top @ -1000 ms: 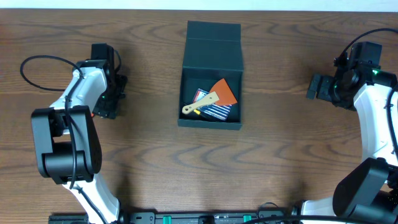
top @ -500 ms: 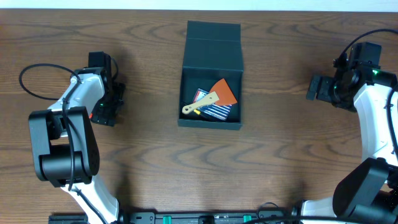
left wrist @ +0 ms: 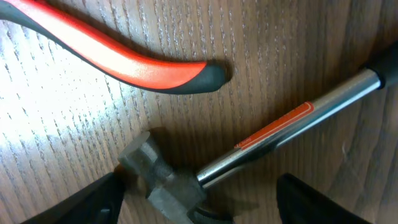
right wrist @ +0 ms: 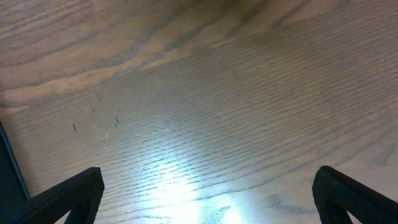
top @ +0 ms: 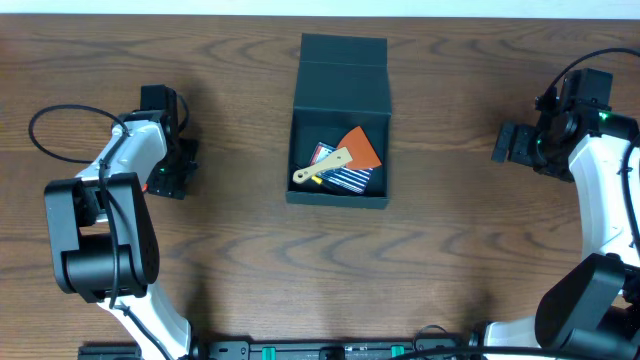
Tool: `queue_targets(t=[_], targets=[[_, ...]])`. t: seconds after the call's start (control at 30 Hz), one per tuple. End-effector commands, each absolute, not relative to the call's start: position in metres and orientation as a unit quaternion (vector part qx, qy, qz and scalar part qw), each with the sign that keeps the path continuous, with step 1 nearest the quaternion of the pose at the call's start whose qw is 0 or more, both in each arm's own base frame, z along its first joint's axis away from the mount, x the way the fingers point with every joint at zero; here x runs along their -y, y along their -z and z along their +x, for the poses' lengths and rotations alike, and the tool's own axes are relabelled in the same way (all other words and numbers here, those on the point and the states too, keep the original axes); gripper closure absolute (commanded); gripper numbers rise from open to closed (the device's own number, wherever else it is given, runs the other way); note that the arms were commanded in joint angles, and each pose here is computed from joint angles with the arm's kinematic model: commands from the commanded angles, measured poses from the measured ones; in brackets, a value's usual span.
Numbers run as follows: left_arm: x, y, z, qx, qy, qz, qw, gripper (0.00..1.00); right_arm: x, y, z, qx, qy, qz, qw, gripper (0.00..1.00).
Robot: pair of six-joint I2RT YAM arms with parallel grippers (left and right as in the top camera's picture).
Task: Pack container
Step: 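Lower the left gripper onto the claw hammer head and close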
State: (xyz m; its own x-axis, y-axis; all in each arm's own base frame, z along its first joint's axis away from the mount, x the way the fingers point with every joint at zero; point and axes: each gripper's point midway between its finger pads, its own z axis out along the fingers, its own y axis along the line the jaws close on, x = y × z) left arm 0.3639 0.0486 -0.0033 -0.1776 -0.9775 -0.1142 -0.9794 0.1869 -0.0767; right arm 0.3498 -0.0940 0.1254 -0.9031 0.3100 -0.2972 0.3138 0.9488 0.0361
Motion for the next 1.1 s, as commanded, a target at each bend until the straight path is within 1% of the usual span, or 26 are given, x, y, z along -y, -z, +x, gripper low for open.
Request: queue_targets(t=[0.0, 0.07, 0.2, 0.27, 0.4, 0.53, 0.6, 0.67, 0.77, 0.83, 0.9, 0.93, 0.97, 1.07], targets=[[-0.0443, 0.0247, 0.3513, -0.766, -0.011, -0.642, 0.039, 0.26, 0.0909, -0.121, 0.3491, -0.978, 0.003, 0.151, 0.145, 0.01], [-0.0443, 0.0246, 0.3514, -0.765, -0.011, -0.642, 0.039, 0.31, 0.0909, -0.121, 0.3491, -0.978, 0.003, 0.151, 0.145, 0.01], [-0.0443, 0.0246, 0.3514, -0.766, -0.011, -0.642, 0.039, 0.46, 0.0908, -0.121, 0.349, -0.978, 0.003, 0.151, 0.145, 0.01], [-0.0443, 0.0246, 0.3514, -0.766, -0.011, -0.642, 0.039, 0.48, 0.0909, -0.1209, 0.3489, -0.978, 0.003, 0.151, 0.144, 0.01], [-0.0443, 0.0246, 0.3514, -0.766, -0.011, -0.642, 0.039, 0.49, 0.0908, -0.121, 0.349, -0.978, 0.003, 0.151, 0.145, 0.01], [-0.0443, 0.0247, 0.3513, -0.766, -0.011, -0.642, 0.039, 0.6, 0.0908, -0.121, 0.349, -0.978, 0.003, 0.151, 0.145, 0.01], [-0.0441, 0.0247, 0.3514, -0.766, -0.011, -0.642, 0.038, 0.64, 0.0908, -0.1209, 0.349, -0.978, 0.003, 0.151, 0.145, 0.01], [-0.043, 0.0247, 0.3516, -0.766, -0.008, -0.642, 0.037, 0.65, 0.0908, -0.1209, 0.349, -0.978, 0.003, 0.151, 0.145, 0.01], [-0.0413, 0.0248, 0.3518, -0.766, -0.004, -0.642, 0.034, 0.7, 0.0908, -0.1211, 0.349, -0.978, 0.003, 0.151, 0.145, 0.01], [-0.0411, 0.0248, 0.3518, -0.766, -0.003, -0.642, 0.034, 0.76, 0.0908, -0.121, 0.3489, -0.978, 0.003, 0.151, 0.145, 0.01], [-0.0411, 0.0248, 0.3517, -0.766, -0.004, -0.642, 0.033, 0.78, 0.0908, -0.121, 0.3489, -0.978, 0.003, 0.151, 0.145, 0.01], [-0.0411, 0.0248, 0.3517, -0.766, -0.004, -0.642, 0.033, 0.81, 0.0908, -0.121, 0.3489, -0.978, 0.003, 0.151, 0.145, 0.01], [-0.0411, 0.0248, 0.3517, -0.766, -0.004, -0.642, 0.033, 0.85, 0.0908, -0.121, 0.3489, -0.978, 0.003, 0.151, 0.145, 0.01], [-0.0411, 0.0248, 0.3517, -0.766, -0.004, -0.642, 0.033, 0.89, 0.0908, -0.121, 0.3488, -0.978, 0.003, 0.151, 0.144, 0.01]])
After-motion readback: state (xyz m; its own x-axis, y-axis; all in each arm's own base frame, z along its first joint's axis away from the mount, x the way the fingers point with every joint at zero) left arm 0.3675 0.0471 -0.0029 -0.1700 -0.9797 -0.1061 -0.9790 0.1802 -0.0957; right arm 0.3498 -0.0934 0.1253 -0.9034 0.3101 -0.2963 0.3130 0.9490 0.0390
